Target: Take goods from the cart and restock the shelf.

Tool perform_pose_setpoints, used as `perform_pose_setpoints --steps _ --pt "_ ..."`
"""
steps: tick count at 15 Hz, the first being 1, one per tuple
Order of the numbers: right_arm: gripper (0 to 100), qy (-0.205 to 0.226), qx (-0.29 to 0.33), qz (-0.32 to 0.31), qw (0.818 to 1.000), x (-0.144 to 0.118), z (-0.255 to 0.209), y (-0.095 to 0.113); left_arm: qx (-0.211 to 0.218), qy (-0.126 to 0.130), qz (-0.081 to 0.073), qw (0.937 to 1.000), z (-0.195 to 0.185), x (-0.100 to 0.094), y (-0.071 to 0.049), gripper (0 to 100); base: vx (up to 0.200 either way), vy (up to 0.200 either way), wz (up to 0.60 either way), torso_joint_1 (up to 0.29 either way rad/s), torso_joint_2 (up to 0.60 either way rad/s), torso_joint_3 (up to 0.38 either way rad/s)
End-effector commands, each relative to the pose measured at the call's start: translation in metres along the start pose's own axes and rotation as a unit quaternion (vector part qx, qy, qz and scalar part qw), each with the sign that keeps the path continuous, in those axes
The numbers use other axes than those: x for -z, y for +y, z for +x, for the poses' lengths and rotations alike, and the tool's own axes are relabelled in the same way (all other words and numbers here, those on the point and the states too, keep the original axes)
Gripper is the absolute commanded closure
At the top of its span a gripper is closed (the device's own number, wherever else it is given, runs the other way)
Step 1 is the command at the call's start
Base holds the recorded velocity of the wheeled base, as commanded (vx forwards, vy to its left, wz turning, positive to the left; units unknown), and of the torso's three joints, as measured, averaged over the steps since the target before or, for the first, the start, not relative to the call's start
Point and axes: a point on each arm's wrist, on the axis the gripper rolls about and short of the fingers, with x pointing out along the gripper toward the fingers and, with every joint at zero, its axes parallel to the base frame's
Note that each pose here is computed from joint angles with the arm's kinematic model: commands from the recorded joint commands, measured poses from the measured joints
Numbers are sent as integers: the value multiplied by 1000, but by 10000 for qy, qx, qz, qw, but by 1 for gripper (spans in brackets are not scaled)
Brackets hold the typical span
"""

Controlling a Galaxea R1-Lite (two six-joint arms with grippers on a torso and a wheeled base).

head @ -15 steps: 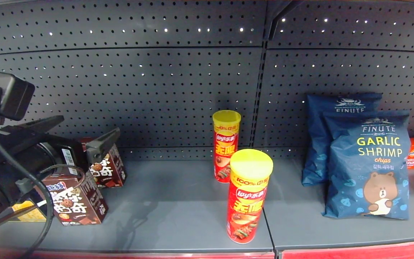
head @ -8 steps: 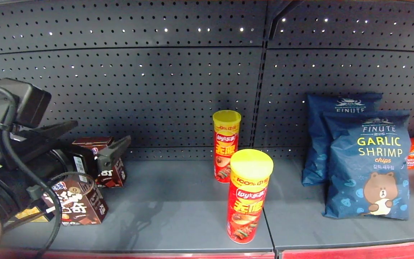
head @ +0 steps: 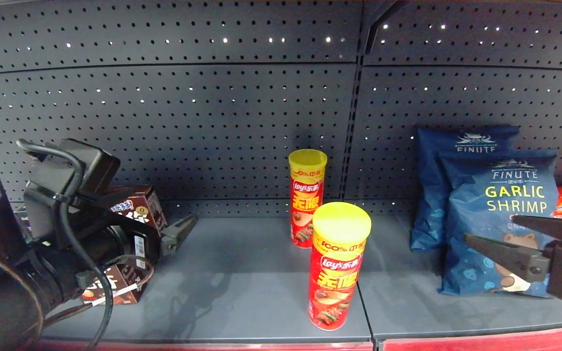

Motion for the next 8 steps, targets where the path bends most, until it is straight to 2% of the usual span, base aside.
perform_pose_setpoints --steps 1,5,8 --pt "0 552 -220 -4 9982 14 40 21 31 213 62 9997 8 8 -3 0 0 0 0 0 0 0" --pt "0 1222 -251 -171 9920 36 69 29 30 333 92 9994 17 12 -6 0 0 0 0 0 0 0" --pt "0 1417 -368 -266 9889 43 76 37 32 348 95 9993 17 12 -6 0 0 0 0 0 0 0"
